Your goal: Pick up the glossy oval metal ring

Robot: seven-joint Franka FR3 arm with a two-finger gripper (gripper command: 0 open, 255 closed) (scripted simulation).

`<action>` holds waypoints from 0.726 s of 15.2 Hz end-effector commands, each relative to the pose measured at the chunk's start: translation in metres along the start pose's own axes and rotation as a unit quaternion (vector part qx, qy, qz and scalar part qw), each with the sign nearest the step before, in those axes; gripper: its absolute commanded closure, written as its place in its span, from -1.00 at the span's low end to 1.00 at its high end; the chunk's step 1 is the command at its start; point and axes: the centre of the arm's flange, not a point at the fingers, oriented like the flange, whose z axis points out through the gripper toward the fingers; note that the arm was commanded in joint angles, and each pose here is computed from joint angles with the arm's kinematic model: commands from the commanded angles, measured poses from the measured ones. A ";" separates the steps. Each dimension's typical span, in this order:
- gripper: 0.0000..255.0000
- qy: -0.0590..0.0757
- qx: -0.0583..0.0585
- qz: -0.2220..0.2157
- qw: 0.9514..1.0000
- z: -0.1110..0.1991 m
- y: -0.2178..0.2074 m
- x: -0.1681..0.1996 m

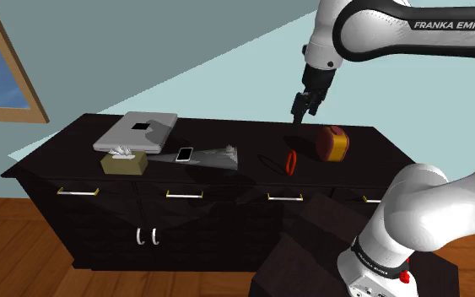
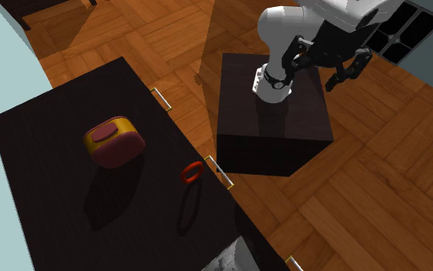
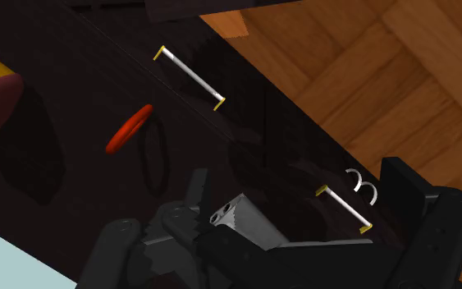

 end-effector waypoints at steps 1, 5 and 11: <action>-1.00 0.000 0.000 0.000 1.000 0.000 0.000 0.000; -1.00 -0.016 0.005 0.013 1.000 0.035 0.033 0.029; -1.00 -0.039 0.013 0.033 0.999 0.090 0.084 0.068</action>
